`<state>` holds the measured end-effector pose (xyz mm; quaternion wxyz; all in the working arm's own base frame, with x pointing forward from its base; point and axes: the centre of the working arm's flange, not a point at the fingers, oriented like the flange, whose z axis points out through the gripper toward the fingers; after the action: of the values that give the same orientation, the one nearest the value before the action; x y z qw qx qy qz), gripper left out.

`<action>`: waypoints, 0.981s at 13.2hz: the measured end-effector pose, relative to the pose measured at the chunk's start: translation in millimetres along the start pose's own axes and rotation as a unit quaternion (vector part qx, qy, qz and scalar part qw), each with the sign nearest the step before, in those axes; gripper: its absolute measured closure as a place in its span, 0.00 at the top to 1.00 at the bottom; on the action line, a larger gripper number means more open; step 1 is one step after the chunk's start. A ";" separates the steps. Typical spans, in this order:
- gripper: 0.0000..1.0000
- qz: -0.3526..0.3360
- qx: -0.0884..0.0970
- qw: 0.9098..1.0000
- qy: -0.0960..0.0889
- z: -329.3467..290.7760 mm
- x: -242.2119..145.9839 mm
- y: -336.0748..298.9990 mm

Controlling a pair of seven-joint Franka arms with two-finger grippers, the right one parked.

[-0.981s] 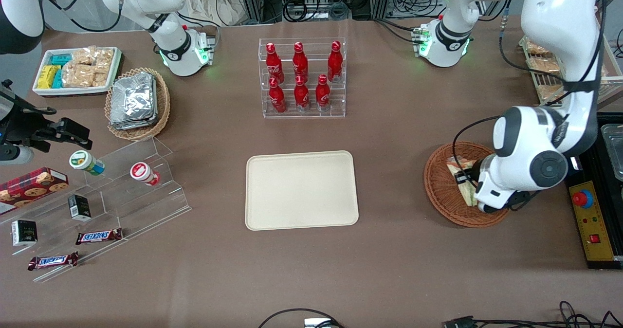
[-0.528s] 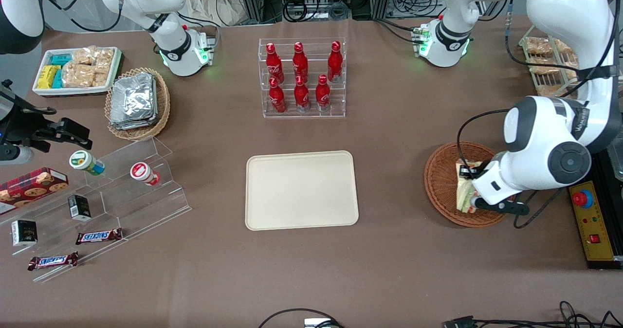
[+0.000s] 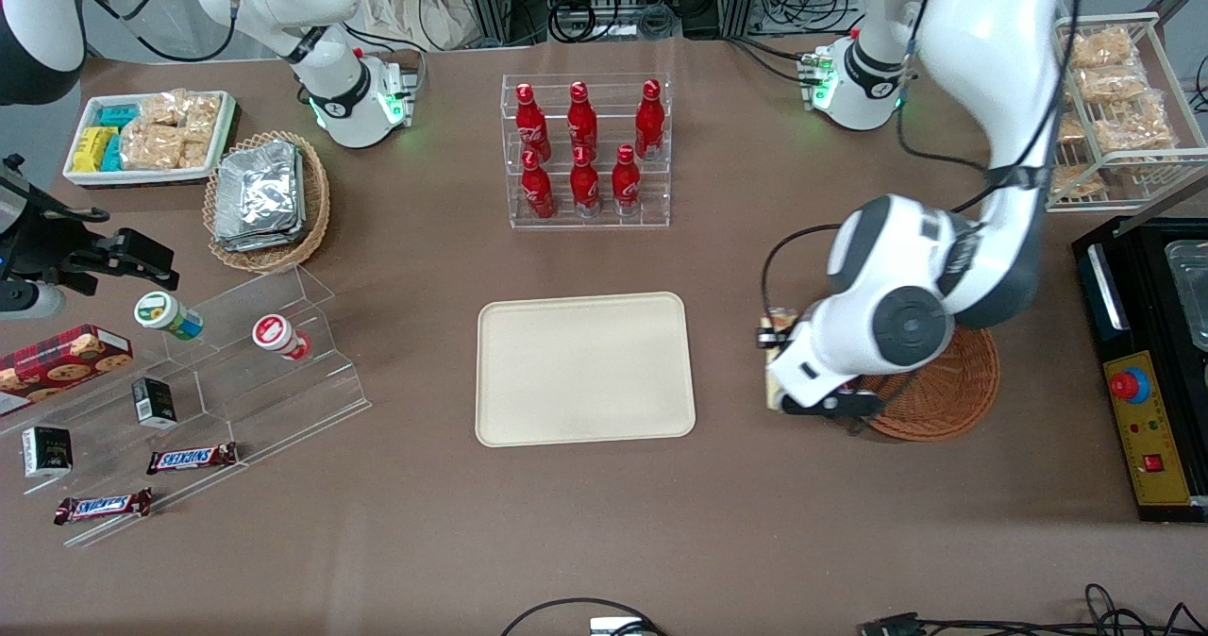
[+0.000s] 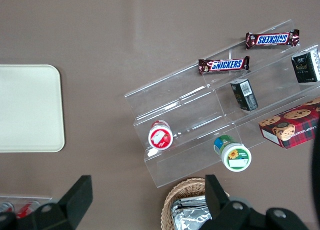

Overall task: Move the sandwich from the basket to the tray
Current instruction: 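Carry the sandwich with the left gripper over the beige tray, then lower the sandwich onto the tray and open the left gripper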

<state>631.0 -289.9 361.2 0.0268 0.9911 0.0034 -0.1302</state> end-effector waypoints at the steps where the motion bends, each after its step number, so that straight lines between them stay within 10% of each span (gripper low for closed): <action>1: 0.20 -0.013 -0.001 1.000 0.001 9.9 3.4 20.4; 13: 0.20 -0.044 -0.016 0.998 0.036 163.1 7.9 143.1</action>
<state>598.5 -441.7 209.3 0.0366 0.9936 0.0497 -0.0951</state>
